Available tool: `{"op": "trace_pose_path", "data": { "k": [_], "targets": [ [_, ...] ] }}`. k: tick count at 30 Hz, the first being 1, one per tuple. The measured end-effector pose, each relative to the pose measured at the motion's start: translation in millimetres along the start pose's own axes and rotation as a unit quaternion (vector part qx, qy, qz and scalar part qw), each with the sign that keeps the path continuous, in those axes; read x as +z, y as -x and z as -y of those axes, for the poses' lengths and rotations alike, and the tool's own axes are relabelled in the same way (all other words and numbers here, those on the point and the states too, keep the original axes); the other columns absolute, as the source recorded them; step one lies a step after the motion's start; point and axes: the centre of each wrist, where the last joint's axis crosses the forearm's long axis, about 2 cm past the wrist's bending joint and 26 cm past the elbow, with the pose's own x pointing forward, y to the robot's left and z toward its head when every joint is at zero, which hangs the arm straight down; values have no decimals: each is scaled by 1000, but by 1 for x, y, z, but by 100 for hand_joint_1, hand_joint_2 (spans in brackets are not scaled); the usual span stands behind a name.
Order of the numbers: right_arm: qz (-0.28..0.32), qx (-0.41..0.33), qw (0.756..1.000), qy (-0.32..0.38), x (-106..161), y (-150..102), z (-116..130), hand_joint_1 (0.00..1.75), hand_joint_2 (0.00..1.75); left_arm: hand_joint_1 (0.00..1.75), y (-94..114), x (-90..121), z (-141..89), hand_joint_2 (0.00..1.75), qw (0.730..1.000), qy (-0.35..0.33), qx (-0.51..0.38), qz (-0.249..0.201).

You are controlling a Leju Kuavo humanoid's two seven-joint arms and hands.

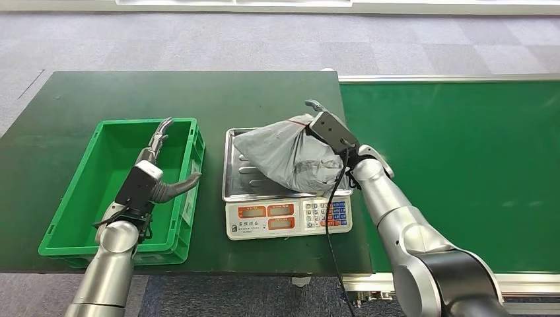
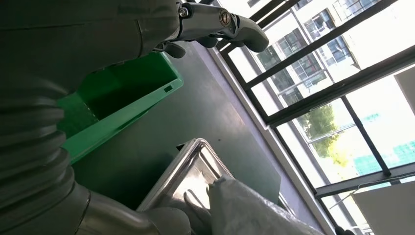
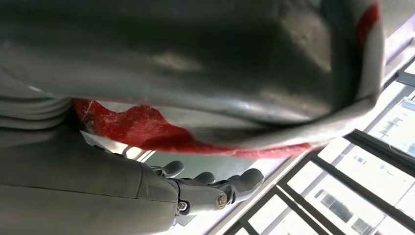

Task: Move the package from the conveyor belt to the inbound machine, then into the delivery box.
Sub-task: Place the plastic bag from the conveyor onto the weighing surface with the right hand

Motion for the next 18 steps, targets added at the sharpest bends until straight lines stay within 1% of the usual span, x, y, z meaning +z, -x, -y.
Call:
{"op": "trace_pose_path", "data": {
  "k": [2,4,6,9,12,15,18],
  "targets": [
    [11,-11,1000,5,3,3,2,0,0,0,1,-3,-2,175,1000,2,-6,-4],
    [37,-27,999,17,8,7,6,0,0,0,0,-10,-4,175,1000,7,-16,-3],
    [67,-43,996,40,14,11,13,0,0,0,-5,-21,-8,175,1000,12,-27,4],
    [110,-56,988,94,26,14,26,0,0,0,-15,-41,-12,175,999,21,-38,17],
    [137,-72,978,142,39,11,37,0,0,0,-24,-57,-9,175,998,31,-43,28],
    [151,-72,973,161,49,9,43,0,0,0,-32,-69,-6,175,997,42,-49,37],
    [171,-74,967,176,57,10,43,0,0,0,-38,-77,0,175,996,54,-53,44]
  ]
}}
